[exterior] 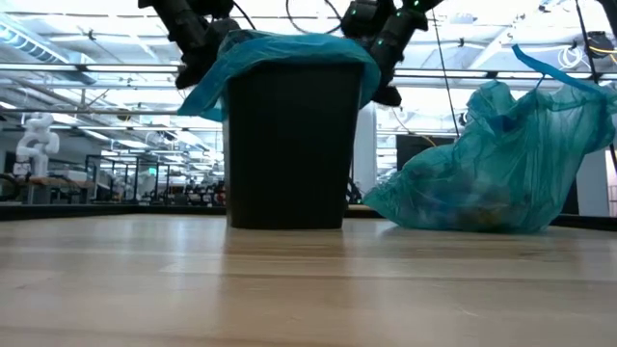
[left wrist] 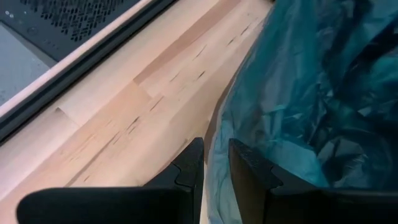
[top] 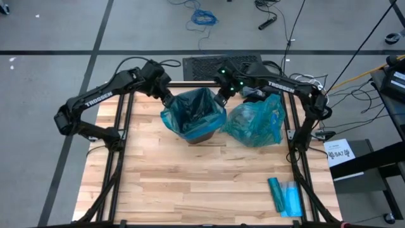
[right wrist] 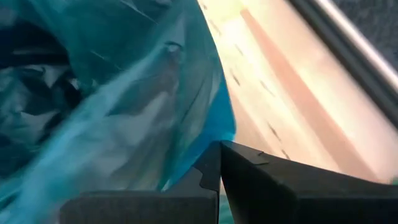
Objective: Place trash/remove bag and relplace
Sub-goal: Insert the new trash bag into the trash bin
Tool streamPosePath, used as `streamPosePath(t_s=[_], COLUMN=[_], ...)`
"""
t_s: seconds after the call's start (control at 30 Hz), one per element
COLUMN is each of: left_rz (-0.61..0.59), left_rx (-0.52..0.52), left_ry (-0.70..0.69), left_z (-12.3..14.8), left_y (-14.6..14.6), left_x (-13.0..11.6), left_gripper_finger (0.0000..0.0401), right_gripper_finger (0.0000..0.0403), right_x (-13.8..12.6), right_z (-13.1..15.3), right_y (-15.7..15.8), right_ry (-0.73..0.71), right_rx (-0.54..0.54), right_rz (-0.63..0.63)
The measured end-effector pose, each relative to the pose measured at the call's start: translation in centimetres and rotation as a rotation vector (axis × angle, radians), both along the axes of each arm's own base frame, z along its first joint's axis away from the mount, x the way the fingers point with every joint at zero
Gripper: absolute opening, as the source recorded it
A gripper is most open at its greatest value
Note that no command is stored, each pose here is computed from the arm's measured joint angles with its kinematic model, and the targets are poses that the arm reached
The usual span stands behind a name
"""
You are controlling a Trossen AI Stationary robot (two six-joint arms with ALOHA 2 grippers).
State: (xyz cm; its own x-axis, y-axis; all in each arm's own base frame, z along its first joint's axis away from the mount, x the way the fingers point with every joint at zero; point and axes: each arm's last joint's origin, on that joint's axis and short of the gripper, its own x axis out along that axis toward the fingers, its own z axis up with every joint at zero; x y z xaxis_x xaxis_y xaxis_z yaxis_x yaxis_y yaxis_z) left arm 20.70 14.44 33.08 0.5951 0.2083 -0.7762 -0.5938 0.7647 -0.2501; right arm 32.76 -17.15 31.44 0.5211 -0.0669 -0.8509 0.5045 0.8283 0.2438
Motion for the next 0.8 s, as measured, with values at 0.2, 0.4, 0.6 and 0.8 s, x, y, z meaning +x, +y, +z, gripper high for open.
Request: streamPosePath(t_s=[0.2,0.4,0.6,0.8], left_rz=[-0.023,-0.019,-0.016,-0.014], left_rx=[0.054,0.074,0.111,0.148], left_ry=[-0.042,-0.063,-0.109,-0.16], left_z=[1.4,2.0,3.3,4.8], left_y=[-0.8,-1.2,-2.2,-3.8], left_x=[-1.2,-1.7,-3.1,-5.3], left_gripper_finger=[0.0072,0.0072,0.0072,0.0072], right_gripper_finger=[0.0,0.0,0.0,0.0], right_x=[-1.1,-1.4,-2.1,-4.4], right_z=[2.0,2.6,3.5,6.3], right_y=[0.5,0.7,1.2,3.2], right_ry=[-0.053,-0.069,-0.058,-0.111], right_rx=[-0.036,-0.045,-0.099,-0.076], right_rz=[-0.013,-0.013,-0.062,-0.067])
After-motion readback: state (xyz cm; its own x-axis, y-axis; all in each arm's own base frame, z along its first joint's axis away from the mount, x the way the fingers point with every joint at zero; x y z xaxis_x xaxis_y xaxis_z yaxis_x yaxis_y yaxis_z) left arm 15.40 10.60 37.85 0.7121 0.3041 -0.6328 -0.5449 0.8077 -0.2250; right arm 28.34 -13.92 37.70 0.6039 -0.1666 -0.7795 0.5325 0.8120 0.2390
